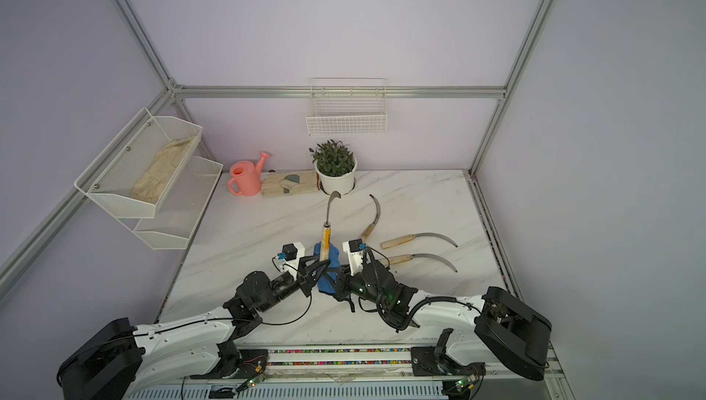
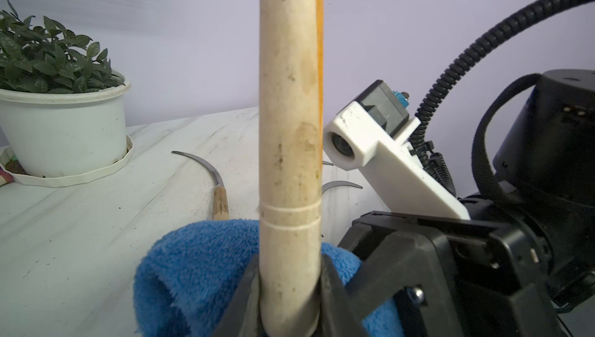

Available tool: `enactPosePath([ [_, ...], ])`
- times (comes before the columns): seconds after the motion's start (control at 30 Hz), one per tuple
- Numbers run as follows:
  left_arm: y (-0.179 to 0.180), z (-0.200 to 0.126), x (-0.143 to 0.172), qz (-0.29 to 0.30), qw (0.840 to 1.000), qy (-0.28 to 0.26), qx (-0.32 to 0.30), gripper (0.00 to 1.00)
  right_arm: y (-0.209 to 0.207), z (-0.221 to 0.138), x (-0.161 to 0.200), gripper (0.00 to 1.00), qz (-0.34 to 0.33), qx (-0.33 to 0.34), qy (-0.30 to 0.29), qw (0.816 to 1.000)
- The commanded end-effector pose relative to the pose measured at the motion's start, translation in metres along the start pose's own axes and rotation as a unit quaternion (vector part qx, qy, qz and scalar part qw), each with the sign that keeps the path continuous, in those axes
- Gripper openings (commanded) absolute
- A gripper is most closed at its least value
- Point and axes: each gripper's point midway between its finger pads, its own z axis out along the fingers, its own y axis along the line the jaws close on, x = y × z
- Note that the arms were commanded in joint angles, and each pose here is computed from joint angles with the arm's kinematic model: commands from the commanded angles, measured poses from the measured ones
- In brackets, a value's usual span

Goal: Wipe small sickles with rags
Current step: Wipe the small sickle.

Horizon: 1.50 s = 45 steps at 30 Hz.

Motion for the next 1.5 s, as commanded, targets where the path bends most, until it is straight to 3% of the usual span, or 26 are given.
enactPosePath([
  [0.0,0.002,-0.004,-0.006,0.015,1.0,-0.017,-0.007,0.0,0.037,-0.001,-0.009,0.0,-0.003,-0.08,-0.015,0.997],
  [0.23,0.001,-0.004,-0.006,0.014,1.0,-0.016,-0.005,0.0,0.06,0.01,-0.002,0.0,-0.02,-0.108,-0.002,0.994],
  [0.47,-0.001,-0.005,-0.006,0.012,1.0,-0.014,0.002,0.0,0.035,-0.019,-0.021,0.0,-0.03,-0.038,-0.06,0.997],
  [0.6,-0.002,-0.005,-0.004,0.01,1.0,-0.011,0.004,0.0,0.037,-0.022,-0.027,0.0,-0.036,-0.035,-0.072,0.996],
  [0.9,-0.003,-0.003,-0.004,0.011,1.0,-0.008,0.009,0.0,0.063,0.009,-0.019,0.0,-0.039,-0.079,-0.038,0.995],
  [1.17,-0.003,-0.001,-0.003,0.015,1.0,-0.005,0.008,0.0,0.038,-0.019,-0.038,0.0,-0.036,-0.015,-0.094,0.995],
  [1.3,-0.003,-0.001,-0.002,0.015,1.0,-0.003,0.009,0.0,0.042,-0.023,-0.04,0.0,-0.039,-0.024,-0.093,0.995],
  [1.47,-0.003,-0.001,-0.003,0.016,1.0,-0.004,0.01,0.0,0.064,0.0,-0.026,0.0,-0.036,-0.072,-0.055,0.995],
])
